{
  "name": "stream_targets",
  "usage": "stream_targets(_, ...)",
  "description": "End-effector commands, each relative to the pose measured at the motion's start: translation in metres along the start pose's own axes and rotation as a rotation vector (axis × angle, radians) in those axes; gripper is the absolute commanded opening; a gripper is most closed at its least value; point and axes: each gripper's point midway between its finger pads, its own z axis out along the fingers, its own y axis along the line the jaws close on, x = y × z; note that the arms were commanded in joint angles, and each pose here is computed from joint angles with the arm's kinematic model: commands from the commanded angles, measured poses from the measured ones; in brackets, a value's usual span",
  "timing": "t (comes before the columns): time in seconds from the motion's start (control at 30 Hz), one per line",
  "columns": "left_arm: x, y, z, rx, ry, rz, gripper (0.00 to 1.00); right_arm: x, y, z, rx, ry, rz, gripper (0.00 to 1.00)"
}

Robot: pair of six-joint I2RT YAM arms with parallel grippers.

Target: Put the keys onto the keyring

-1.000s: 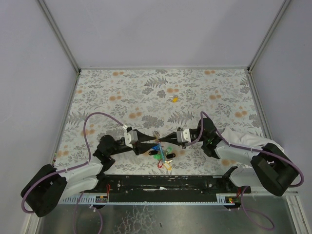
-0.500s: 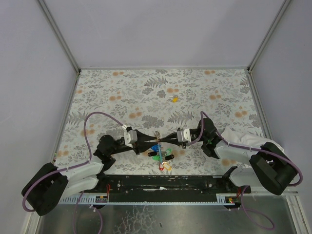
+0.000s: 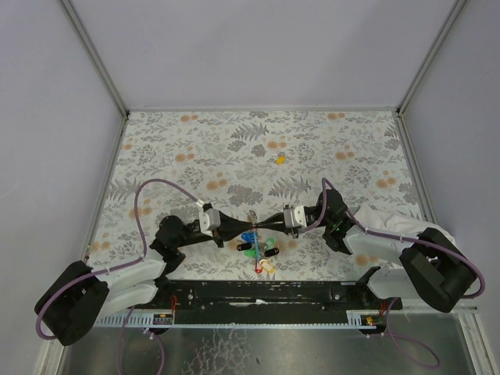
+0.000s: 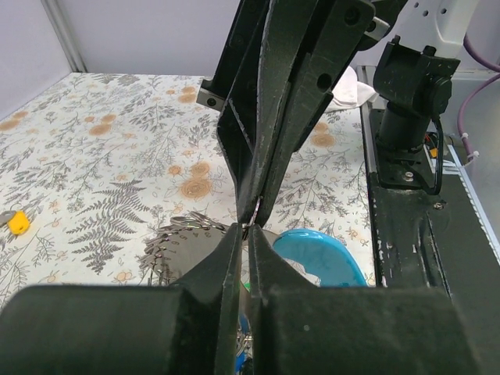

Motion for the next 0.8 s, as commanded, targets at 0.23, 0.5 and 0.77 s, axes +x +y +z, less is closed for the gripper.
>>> stream_targets(0.23, -0.013, 0.017, -0.003, -0.092, 0.021, 0.058, 0.00, -0.011, -0.037, -0.005, 0.207, 0.029, 0.060, 0.26)
stream_targets(0.5, -0.009, 0.038, -0.009, -0.234, 0.054, 0.014, 0.00, 0.018, -0.096, -0.029, 0.554, 0.306, 0.428, 0.56)
stream_targets(0.77, -0.003, 0.065, -0.015, -0.392, 0.126, -0.053, 0.00, 0.088, -0.169, -0.095, 0.947, 0.625, 0.626, 0.74)
